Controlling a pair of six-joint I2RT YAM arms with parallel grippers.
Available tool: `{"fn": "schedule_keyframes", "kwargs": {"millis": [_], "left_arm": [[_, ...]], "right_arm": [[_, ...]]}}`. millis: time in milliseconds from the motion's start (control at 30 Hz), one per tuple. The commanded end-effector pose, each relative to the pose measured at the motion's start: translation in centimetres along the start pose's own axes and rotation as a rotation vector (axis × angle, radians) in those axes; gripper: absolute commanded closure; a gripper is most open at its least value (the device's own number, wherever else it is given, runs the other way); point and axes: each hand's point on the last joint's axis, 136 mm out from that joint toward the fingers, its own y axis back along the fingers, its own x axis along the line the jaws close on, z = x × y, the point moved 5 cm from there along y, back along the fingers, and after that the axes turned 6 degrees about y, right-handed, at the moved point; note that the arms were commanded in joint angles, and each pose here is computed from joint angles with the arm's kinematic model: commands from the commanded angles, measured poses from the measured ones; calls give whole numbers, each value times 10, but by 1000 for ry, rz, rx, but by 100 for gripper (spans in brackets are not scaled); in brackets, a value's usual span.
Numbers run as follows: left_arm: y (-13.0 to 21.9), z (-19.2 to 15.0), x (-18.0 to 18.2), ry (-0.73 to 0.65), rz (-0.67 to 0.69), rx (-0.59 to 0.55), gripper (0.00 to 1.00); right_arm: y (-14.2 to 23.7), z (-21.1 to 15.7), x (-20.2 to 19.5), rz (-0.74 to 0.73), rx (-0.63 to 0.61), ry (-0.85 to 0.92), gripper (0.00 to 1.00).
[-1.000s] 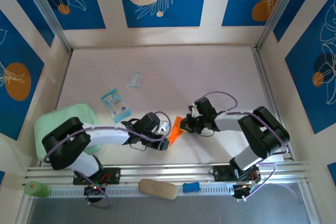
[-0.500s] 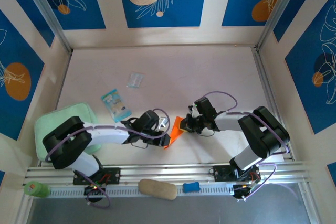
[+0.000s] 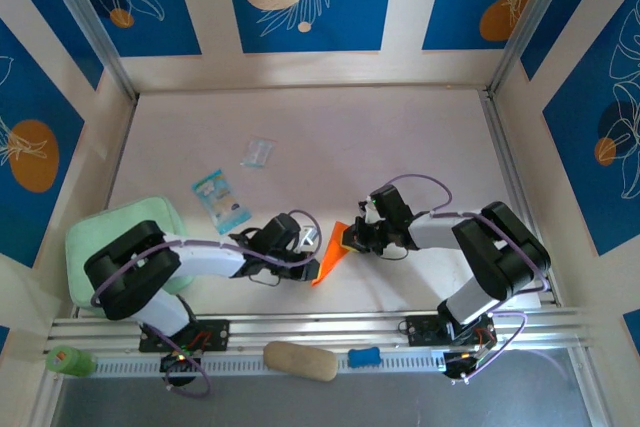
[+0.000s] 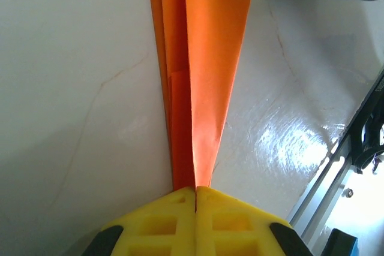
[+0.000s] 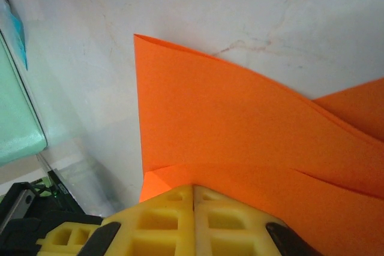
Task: Fold a paper plane with a square sheet of paper (pick it up from the middle)
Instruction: Perform the fifth fold on the wing at the bottom-center of the table.
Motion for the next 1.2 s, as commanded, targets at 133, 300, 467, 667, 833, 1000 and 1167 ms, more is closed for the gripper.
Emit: {"fn": "schedule_keyframes", "kwargs": {"millis": [133,300,467,667,833,1000,1167], "left_arm": [[-6,-38,28,65,29,160,100],[-6,-46,36,78,57,185,100],[-2,-54,40,92,78,203,93],[5,-57,38,94,86,196,94],[7,-61,40,102,99,206,98],[10,-72,44,96,106,242,97],[16,-76,45,95,109,239,94]], "right_arm": [[-5,-17,-43,-173,41,-82,95],[-5,-16,-45,-178,40,-85,95],[-4,-15,-47,-182,38,-90,95],[-3,-13,-47,-179,35,-92,95],[-3,-11,-47,-177,34,-90,95],[-3,-9,-47,-176,32,-90,95],[-5,-7,-43,-149,33,-75,95]]}}
